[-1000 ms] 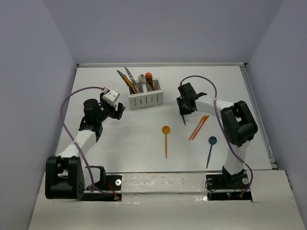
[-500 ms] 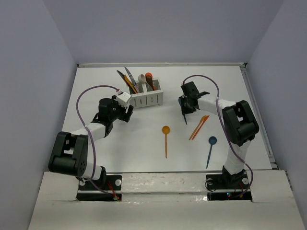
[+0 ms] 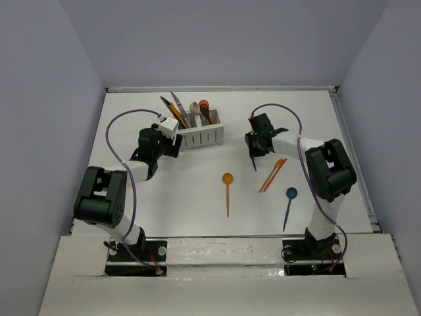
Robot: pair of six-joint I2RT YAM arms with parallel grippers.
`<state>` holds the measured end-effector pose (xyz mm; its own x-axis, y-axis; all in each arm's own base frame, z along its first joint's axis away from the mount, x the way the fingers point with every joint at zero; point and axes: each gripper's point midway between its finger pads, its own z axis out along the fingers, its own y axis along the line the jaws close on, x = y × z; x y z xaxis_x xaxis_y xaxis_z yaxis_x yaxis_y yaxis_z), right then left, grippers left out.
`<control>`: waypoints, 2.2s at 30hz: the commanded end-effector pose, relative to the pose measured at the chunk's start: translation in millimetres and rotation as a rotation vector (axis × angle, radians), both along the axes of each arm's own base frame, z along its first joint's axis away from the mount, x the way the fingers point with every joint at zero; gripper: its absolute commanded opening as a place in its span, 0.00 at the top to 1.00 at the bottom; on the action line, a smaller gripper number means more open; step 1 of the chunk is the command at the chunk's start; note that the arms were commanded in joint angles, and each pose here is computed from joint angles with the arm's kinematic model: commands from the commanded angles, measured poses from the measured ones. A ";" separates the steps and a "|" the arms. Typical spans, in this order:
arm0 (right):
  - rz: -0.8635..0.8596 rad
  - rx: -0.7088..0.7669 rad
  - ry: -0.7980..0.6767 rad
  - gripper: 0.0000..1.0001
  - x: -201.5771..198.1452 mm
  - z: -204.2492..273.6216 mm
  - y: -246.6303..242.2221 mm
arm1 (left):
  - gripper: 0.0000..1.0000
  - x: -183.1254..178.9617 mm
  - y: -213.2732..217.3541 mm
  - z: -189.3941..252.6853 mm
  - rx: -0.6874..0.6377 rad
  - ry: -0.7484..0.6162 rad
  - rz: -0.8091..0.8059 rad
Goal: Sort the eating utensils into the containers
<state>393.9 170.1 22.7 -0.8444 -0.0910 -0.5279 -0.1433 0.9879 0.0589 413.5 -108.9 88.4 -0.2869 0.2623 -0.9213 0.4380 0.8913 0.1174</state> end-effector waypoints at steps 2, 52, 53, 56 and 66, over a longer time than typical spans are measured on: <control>-0.036 -0.142 0.100 1.00 -22.2 -31.8 -40.2 | 0.18 27.4 4.9 29.2 -0.022 -0.096 0.081; -0.007 0.106 -0.464 1.00 49.9 154.1 -4.8 | 0.01 -45.0 119.8 74.2 0.114 -0.184 0.350; 0.003 0.116 -0.498 1.00 50.5 165.9 0.7 | 0.01 -44.9 128.2 73.0 0.080 -0.176 0.372; 0.014 0.134 -0.610 1.00 57.4 205.0 11.5 | 0.02 -43.2 143.6 74.5 0.028 -0.188 0.407; 0.490 0.352 -1.257 1.00 42.8 349.5 229.5 | 0.05 -51.8 135.9 92.2 -0.097 -0.334 0.396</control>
<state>439.2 312.6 283.5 -0.0963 -0.0819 -0.9920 -0.4716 0.8814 -0.0270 359.2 35.7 147.6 -0.1998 0.1333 -0.9707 0.0024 0.9908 0.1356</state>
